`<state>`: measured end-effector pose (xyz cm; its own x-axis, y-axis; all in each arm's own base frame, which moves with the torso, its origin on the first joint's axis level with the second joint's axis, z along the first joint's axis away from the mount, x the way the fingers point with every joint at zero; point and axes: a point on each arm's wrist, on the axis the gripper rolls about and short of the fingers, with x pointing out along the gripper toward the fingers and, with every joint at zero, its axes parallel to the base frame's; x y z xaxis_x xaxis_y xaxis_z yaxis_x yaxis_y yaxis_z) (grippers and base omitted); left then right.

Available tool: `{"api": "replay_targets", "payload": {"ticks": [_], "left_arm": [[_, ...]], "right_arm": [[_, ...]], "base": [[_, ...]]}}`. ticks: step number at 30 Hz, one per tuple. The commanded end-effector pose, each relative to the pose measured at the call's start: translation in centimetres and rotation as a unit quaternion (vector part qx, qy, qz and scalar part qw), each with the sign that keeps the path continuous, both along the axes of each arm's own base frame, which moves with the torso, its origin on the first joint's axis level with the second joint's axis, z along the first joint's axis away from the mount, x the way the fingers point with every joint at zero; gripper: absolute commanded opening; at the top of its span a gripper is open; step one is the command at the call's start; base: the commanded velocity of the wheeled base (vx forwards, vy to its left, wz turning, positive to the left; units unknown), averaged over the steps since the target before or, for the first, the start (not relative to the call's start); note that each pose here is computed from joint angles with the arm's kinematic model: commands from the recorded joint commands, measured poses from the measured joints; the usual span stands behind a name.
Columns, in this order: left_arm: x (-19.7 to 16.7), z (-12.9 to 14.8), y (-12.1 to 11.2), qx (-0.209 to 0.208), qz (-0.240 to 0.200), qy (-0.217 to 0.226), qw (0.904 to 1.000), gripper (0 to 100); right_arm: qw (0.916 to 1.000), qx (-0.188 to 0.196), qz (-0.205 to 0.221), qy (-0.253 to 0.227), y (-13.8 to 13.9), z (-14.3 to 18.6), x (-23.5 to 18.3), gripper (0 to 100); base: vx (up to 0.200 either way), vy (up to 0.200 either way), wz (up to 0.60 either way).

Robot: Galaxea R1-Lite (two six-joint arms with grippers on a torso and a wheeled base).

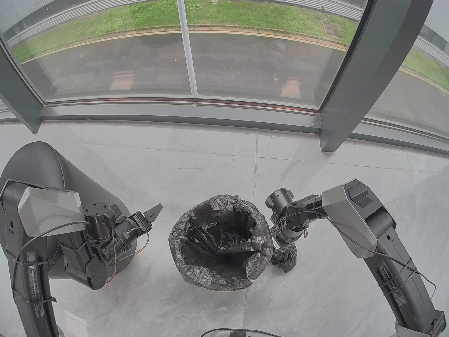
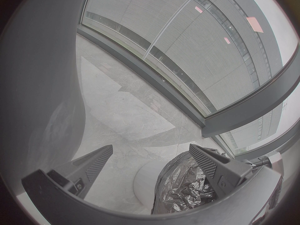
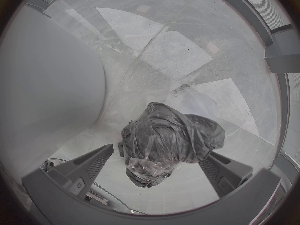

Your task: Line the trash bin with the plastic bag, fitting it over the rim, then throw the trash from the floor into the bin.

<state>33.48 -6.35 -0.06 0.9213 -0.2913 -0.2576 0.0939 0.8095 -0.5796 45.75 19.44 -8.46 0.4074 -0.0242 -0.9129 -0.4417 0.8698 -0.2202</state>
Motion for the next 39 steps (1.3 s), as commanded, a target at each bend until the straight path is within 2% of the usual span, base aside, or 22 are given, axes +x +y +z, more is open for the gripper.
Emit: {"api": "replay_targets", "payload": {"ticks": [1, 12, 17, 22, 24, 28, 29, 31, 32, 39], "left_arm": [[0.0, -0.1, -0.1, 0.0, -0.001, 0.002, 1.0, 100], [0.0, -0.1, -0.1, 0.0, -0.001, 0.001, 1.0, 100], [0.0, 0.0, 0.0, 0.0, 0.0, 0.001, 1.0, 100], [0.0, 0.0, -0.1, 0.0, -0.001, 0.0, 1.0, 100], [-0.1, 0.0, -0.1, 0.0, -0.002, 0.001, 1.0, 100], [-0.2, 0.1, -0.3, -0.001, -0.005, 0.001, 1.0, 100], [-0.2, 0.1, -0.3, -0.001, -0.005, 0.001, 1.0, 100], [-0.2, 0.1, -0.3, -0.001, -0.005, 0.001, 1.0, 100], [-0.2, 0.1, -0.3, -0.001, -0.005, 0.0, 1.0, 100], [-0.2, -0.2, -0.4, 0.002, 0.001, 0.004, 1.0, 100]], "right_arm": [[1.0, -0.006, -0.003, 0.006, -0.3, -1.0, 0.0, 0], [0.9999, -0.007, -0.01, 0.002, -0.8, -1.1, 0.2, 0], [0.9996, -0.016, -0.015, -0.015, -0.8, 0.0, 0.5, 0], [0.9987, -0.024, 0.009, -0.045, -1.1, 3.4, 1.0, 0], [0.9966, -0.044, 0.02, -0.067, -1.4, 5.5, 1.3, 0], [0.9945, -0.043, 0.026, -0.092, -1.4, 8.1, 1.4, 0], [0.9929, -0.043, 0.03, -0.107, -1.4, 9.8, 1.4, 0], [0.9924, -0.042, 0.033, -0.111, -1.4, 10.2, 1.4, 0], [0.9897, -0.041, 0.045, -0.129, -1.1, 12.8, 1.0, 0], [0.9841, -0.032, 0.078, -0.156, 0.7, 20.2, -2.2, 0]], "base": [[0.0, 0.0, 0.0], [0.0, 0.0, 0.0], [0.0, 0.0, 0.0], [0.0, 0.0, 0.0], [0.0, 0.0, 0.0], [0.0, 0.0, 0.0], [0.0, 0.0, 0.0], [0.0, 0.0, 0.0], [0.0, 0.0, 0.0], [0.0, 0.0, 0.0]]}}
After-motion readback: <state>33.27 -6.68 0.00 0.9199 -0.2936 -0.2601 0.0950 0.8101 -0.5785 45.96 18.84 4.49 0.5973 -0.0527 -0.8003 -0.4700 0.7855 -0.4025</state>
